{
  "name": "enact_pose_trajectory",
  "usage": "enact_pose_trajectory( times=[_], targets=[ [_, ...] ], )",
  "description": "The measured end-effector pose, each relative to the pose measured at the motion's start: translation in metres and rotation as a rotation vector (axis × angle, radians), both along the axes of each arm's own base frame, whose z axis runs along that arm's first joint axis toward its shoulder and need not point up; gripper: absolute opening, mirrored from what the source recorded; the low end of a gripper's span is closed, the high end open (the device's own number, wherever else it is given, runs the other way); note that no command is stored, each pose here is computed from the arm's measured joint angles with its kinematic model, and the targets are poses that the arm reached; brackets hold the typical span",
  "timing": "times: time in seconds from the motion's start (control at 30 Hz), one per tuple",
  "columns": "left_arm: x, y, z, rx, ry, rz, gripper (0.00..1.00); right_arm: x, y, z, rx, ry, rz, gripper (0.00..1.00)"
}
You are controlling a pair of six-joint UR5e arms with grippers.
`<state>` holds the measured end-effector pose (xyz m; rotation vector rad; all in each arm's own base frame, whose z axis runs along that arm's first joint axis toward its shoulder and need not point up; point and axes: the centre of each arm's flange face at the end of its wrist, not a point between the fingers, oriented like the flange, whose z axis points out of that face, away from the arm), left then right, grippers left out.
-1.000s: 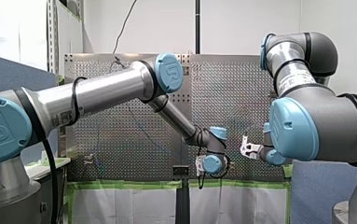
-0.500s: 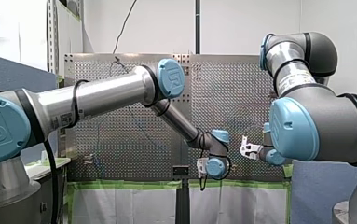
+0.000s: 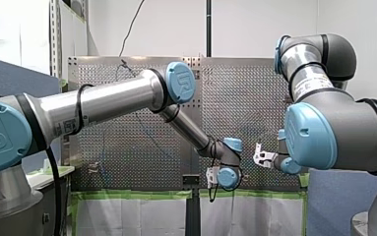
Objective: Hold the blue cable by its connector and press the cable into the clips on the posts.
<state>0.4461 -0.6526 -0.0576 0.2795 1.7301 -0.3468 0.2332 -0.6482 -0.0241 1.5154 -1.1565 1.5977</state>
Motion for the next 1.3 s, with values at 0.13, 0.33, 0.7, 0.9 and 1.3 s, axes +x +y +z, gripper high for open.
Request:
enact_pose_trajectory(
  times=[0.13,0.33,0.7,0.9,1.3],
  targets=[
    [0.0,0.001,0.0,0.007,0.0,0.005,1.0,0.0,0.0,0.0,0.0,0.0,0.0,0.0],
    [0.0,0.002,0.0,0.014,-0.002,0.012,1.0,0.0,0.0,0.0,-0.001,0.001,0.0,0.0],
    [0.001,0.003,0.0,0.017,-0.003,0.017,1.0,0.0,0.0,-0.001,0.0,0.001,0.0,0.0],
    [0.002,0.004,-0.001,0.02,-0.001,0.019,1.0,-0.001,0.0,-0.001,0.0,0.002,-0.001,0.0],
    [0.001,0.013,-0.008,0.035,0.012,0.038,1.0,-0.003,0.008,-0.008,0.021,0.018,-0.002,0.0]
  ],
)
